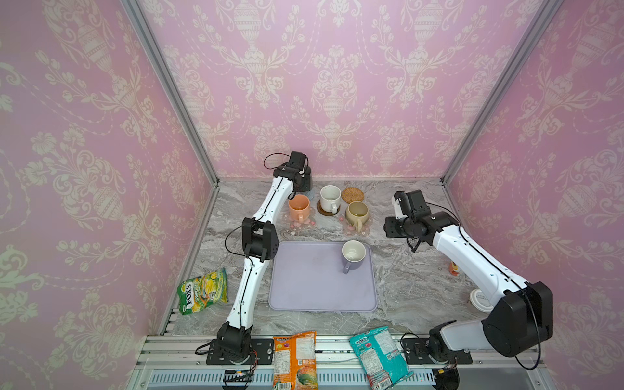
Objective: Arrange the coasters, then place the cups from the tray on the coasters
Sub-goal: 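Carry the grey mug with the left gripper toward the woven wicker coaster, then hold the grey mug with the left gripper above the wicker coaster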
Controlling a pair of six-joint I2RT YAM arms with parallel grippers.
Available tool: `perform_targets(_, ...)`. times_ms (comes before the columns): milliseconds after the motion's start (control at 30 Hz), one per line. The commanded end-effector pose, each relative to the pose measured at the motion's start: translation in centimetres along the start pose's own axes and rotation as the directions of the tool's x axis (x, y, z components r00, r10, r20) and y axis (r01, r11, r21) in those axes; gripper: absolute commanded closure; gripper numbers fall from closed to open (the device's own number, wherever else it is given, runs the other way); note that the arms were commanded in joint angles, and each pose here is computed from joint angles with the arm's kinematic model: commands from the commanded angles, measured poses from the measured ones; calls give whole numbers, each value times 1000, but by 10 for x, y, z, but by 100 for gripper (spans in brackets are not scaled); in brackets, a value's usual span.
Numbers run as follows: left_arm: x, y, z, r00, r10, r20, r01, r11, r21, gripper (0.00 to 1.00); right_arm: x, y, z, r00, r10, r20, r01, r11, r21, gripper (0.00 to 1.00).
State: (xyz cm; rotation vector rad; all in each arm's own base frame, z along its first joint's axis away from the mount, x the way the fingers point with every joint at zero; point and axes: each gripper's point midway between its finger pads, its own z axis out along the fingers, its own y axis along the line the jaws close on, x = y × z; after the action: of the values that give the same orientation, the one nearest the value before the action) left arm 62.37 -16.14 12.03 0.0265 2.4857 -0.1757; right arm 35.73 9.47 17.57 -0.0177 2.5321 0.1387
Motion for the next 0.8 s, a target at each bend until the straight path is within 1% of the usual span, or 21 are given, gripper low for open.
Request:
perform_targets(0, -45, -6, -23, 986, -30, 165, 31, 1000, -3, 100, 8, -2, 4, 1000, -15, -19, 15, 1000, -17, 50)
perform_targets(167, -46, 2, -23, 984, -22, 175, 31, 998, -50, 100, 10, -1, 9, 999, -4, -34, 3, 1000, -30, 50)
perform_targets(267, -43, 4, -20, 986, -23, 164, 32, 998, -54, 100, 12, -2, 11, 999, -2, -38, 1, 999, -32, 50)
perform_targets(567, -24, 4, -7, 995, -36, 96, 41, 998, -45, 100, 15, -1, 17, 999, 14, -42, -16, 999, -45, 50)
perform_targets(767, -13, 5, -1, 998, -38, 58, 42, 998, -55, 100, 20, -6, 21, 998, 1, -56, -2, 1000, -19, 50)
